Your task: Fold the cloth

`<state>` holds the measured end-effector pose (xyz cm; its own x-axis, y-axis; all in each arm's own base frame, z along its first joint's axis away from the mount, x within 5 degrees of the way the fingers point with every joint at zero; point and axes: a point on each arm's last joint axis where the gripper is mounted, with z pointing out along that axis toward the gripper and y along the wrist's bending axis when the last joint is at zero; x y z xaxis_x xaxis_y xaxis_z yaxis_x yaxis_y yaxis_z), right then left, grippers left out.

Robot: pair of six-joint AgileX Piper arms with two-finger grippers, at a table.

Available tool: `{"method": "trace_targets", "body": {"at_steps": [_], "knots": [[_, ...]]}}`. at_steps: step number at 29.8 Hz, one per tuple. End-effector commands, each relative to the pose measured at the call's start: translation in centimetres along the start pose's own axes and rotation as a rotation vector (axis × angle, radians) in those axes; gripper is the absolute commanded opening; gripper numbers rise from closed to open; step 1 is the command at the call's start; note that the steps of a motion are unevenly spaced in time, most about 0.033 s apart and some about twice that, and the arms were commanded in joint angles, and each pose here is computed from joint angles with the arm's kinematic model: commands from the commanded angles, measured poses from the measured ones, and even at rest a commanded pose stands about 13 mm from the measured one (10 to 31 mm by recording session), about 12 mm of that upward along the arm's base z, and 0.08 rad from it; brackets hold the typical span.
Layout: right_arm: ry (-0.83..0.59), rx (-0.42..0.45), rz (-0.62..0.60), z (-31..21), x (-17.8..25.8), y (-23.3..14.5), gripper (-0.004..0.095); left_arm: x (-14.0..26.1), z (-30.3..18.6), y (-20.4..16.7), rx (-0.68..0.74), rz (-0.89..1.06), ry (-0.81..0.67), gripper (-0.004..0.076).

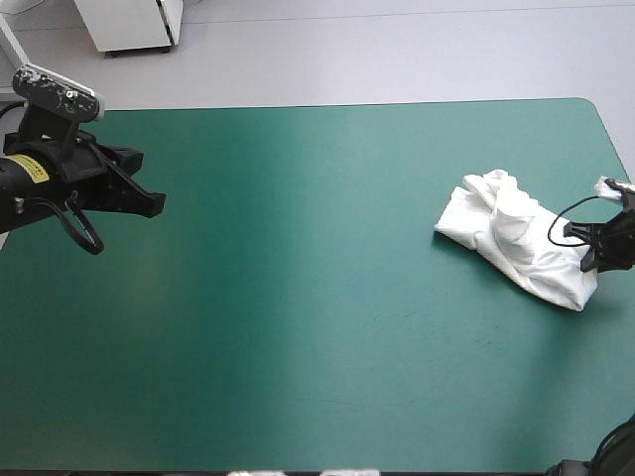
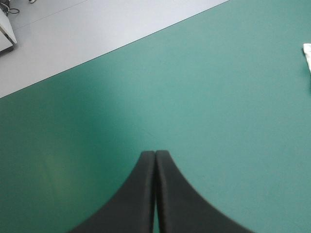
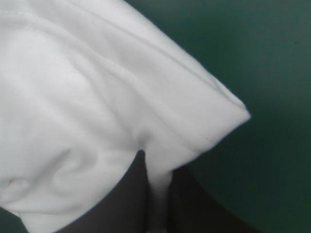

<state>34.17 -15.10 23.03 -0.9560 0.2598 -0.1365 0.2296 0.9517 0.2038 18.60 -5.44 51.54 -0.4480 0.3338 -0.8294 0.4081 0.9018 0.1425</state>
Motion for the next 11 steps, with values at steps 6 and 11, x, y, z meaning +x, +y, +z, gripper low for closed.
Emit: {"method": "trace_targets", "body": {"at_steps": [6,11], "knots": [[-0.080,0.019,-0.014,-2.76,0.10,0.32,-0.0003,-0.95,-1.54,-0.16,-0.004,-0.004,-0.114,-0.0009],[-0.099,-0.024,-0.012,-2.93,0.01,0.76,0.0109,-0.95,-1.54,-0.16,-0.004,-0.004,-0.114,-0.0009]]}}
